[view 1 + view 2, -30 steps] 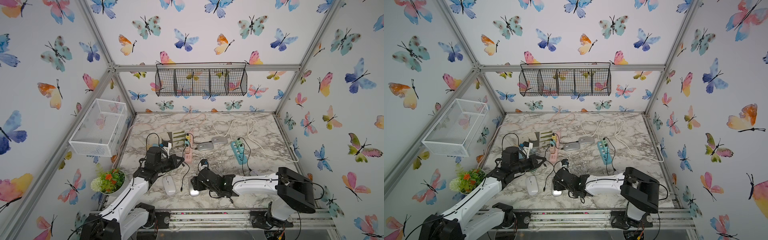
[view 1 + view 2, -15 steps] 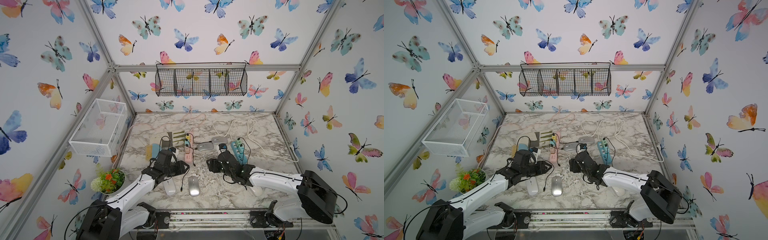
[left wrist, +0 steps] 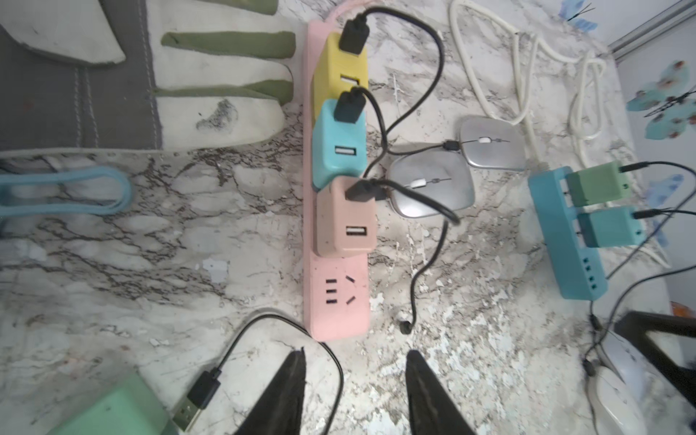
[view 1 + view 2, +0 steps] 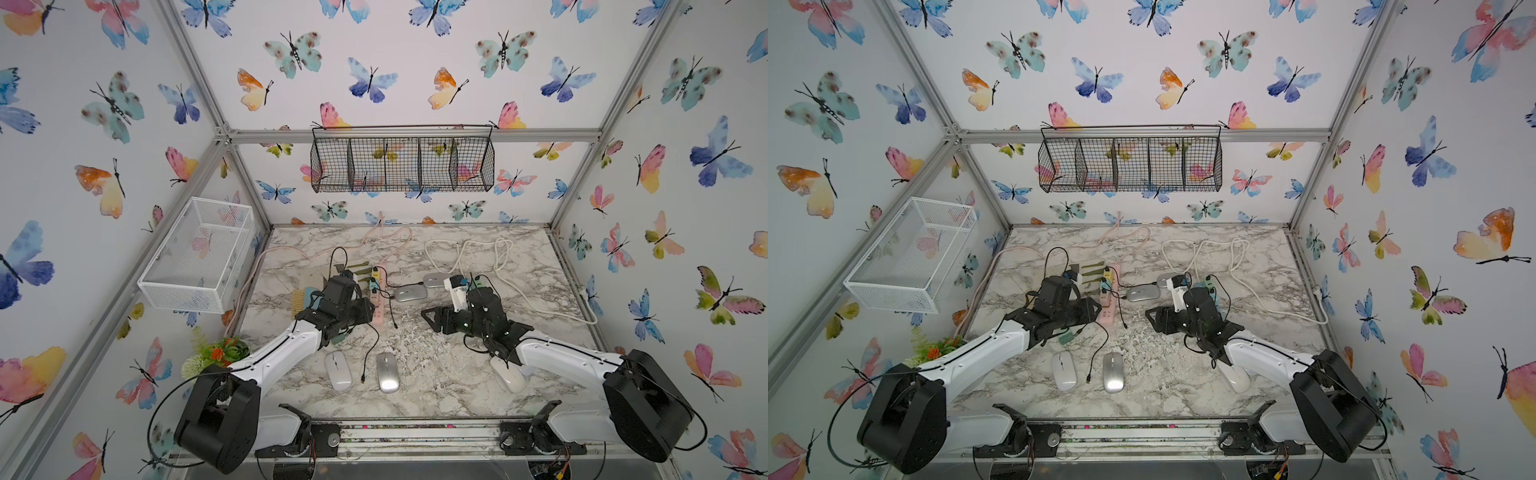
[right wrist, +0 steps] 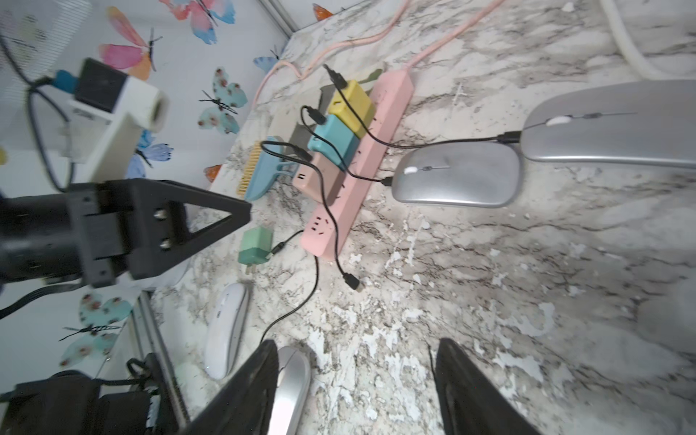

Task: Unplug the wireless mouse
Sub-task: Place the power cord at the center of the board, then remove the plug from the socket.

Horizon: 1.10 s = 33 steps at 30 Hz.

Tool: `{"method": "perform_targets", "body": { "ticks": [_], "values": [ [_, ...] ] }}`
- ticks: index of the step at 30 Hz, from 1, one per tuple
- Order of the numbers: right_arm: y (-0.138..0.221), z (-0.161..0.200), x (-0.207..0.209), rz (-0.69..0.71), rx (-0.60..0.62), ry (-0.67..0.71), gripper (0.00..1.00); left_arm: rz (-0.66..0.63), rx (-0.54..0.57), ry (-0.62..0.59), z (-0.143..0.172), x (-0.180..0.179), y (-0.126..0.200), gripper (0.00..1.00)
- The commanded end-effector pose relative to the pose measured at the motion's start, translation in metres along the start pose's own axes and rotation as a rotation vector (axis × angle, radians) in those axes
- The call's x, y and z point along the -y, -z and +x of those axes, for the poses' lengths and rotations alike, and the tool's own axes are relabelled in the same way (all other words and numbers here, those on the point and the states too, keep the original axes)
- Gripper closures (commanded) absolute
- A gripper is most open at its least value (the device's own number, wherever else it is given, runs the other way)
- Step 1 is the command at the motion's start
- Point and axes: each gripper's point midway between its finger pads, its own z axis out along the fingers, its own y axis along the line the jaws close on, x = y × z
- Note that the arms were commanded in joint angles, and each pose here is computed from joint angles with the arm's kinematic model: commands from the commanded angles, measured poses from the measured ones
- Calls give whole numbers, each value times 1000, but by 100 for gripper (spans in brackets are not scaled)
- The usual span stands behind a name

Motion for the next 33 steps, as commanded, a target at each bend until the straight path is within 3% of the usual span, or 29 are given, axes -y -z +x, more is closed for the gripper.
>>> {"method": "perform_targets", "body": {
  "ticks": [1,4,9,16,27,33],
  "values": [
    [7,-5,-18,-115,2,53,33,-123,45,-112,-14,-3,-8,46],
    [9,-5,-14,-102,-5,64,33,-178,50,-142,-16,-3,-18,37],
    [11,-5,-11,-81,-19,88,33,-252,71,-148,-21,-10,-29,37],
    [13,-3,-10,-74,-34,97,33,-263,48,-159,-23,-9,-50,37],
    [13,1,-10,-78,-46,77,33,-270,12,-173,-24,-8,-76,50],
    [13,4,-9,-80,-53,59,33,-262,4,-169,-24,-7,-79,68]
  ]
}}
